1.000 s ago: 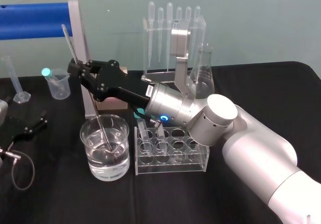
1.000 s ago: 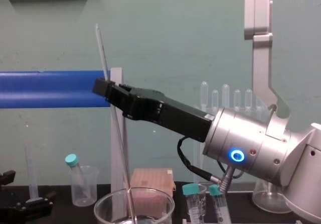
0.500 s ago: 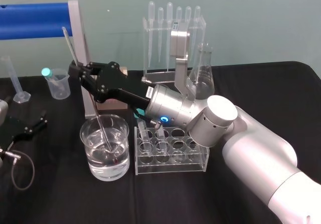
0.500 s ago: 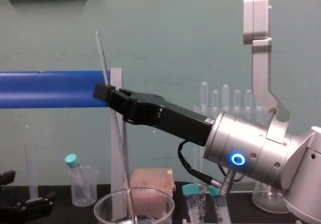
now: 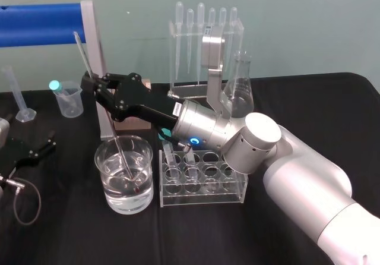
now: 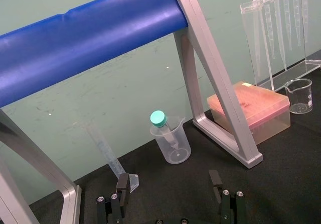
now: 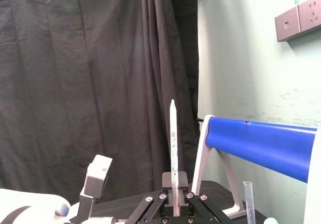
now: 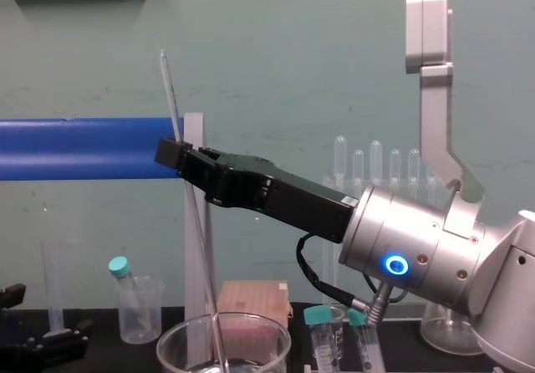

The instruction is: Hold the thermometer with one hand and immerse one end into the beaker, then reinsert it into the test tube rack.

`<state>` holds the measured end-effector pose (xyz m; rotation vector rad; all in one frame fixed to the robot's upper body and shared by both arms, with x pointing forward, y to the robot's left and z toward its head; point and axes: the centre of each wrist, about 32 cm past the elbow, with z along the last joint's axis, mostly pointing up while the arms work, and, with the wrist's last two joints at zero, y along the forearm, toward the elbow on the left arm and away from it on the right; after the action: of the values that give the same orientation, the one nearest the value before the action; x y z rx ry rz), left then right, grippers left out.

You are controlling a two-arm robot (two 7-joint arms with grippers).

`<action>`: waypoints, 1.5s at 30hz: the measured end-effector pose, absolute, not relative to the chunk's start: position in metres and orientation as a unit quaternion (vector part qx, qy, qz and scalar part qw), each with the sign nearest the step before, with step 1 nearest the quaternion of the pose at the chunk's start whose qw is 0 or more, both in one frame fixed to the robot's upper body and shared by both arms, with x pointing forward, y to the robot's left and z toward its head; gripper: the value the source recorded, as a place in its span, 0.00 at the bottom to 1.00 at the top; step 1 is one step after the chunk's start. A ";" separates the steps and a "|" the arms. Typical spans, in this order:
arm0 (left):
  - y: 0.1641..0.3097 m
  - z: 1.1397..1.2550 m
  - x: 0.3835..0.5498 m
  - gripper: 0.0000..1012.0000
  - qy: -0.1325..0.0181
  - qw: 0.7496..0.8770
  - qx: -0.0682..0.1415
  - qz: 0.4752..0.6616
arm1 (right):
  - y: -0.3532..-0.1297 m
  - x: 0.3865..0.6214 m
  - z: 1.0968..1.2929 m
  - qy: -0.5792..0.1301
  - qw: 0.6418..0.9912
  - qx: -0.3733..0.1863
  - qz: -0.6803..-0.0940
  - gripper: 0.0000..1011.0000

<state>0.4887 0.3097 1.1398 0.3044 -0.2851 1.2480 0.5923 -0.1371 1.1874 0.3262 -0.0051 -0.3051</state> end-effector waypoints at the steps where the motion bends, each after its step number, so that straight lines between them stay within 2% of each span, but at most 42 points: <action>1: 0.310 1.140 0.489 1.00 -0.132 0.791 0.141 0.580 | -0.137 0.592 1.187 -0.003 0.975 0.162 -0.151 0.06; 45: 0.310 1.140 0.489 1.00 -0.132 0.791 0.141 0.580 | -0.137 0.592 1.187 -0.003 0.975 0.162 -0.151 0.06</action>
<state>0.4886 0.3097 1.1398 0.3044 -0.2850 1.2480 0.5924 -0.1371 1.1875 0.3264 -0.0053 -0.3051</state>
